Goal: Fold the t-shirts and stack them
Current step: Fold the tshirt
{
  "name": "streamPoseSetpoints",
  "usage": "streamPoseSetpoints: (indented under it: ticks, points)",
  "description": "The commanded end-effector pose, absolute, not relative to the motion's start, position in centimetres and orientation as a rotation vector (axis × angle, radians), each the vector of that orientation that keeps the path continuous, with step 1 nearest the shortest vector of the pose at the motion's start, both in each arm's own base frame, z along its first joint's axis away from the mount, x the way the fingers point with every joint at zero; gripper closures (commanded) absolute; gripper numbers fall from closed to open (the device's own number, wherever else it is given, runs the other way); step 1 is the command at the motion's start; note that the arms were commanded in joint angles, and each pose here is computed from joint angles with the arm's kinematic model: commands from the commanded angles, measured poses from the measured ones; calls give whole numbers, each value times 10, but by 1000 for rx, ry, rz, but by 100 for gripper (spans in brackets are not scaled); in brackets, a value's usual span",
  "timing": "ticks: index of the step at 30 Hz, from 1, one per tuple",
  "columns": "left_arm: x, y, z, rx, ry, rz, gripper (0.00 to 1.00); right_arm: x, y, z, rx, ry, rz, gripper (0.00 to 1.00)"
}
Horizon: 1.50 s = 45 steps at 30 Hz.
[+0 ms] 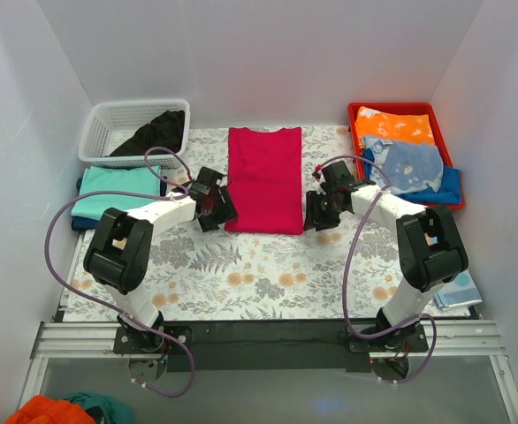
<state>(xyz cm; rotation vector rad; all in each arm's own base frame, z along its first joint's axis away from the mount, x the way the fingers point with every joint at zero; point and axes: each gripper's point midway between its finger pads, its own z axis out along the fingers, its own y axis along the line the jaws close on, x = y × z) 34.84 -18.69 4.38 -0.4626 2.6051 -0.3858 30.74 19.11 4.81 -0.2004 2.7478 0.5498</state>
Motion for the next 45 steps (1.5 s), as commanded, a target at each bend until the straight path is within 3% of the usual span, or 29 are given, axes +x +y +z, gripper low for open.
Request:
streamPoseSetpoints:
  ticks: [1, 9, 19, 23, 24, 27, 28, 29, 30, 31, 45]
  points:
    - [340, -198, 43, -476, 2602, -526, 39, 310, 211, 54, -194, 2659, 707, 49]
    - [342, -190, 30, -513, 2601, -529, 46, 323, 216, 39, -153, 2611, 720, 50]
    - [337, -196, 20, -503, 2637, -582, 49, 305, 225, 11, -150, 2695, 809, 52]
    - [329, -198, 14, -501, 2661, -608, 55, 297, 226, 7, -152, 2716, 822, 54]
    - [327, -199, 14, -495, 2665, -618, 57, 295, 227, 6, -153, 2722, 827, 55]
    - [324, -199, 16, -483, 2666, -629, 70, 288, 226, 4, -149, 2741, 834, 75]
    - [322, -201, 17, -473, 2670, -647, 75, 286, 224, 3, -147, 2748, 830, 92]
    - [319, -200, 17, -456, 2677, -646, 79, 282, 222, 1, -148, 2760, 826, 99]
    - [317, -200, 21, -449, 2674, -654, 94, 280, 220, 1, -146, 2761, 813, 99]
    - [313, -198, 23, -447, 2682, -650, 100, 276, 218, 0, -148, 2772, 804, 99]
    - [237, -178, 67, -546, 2675, -685, 100, 218, 195, 43, -239, 2753, 815, 99]
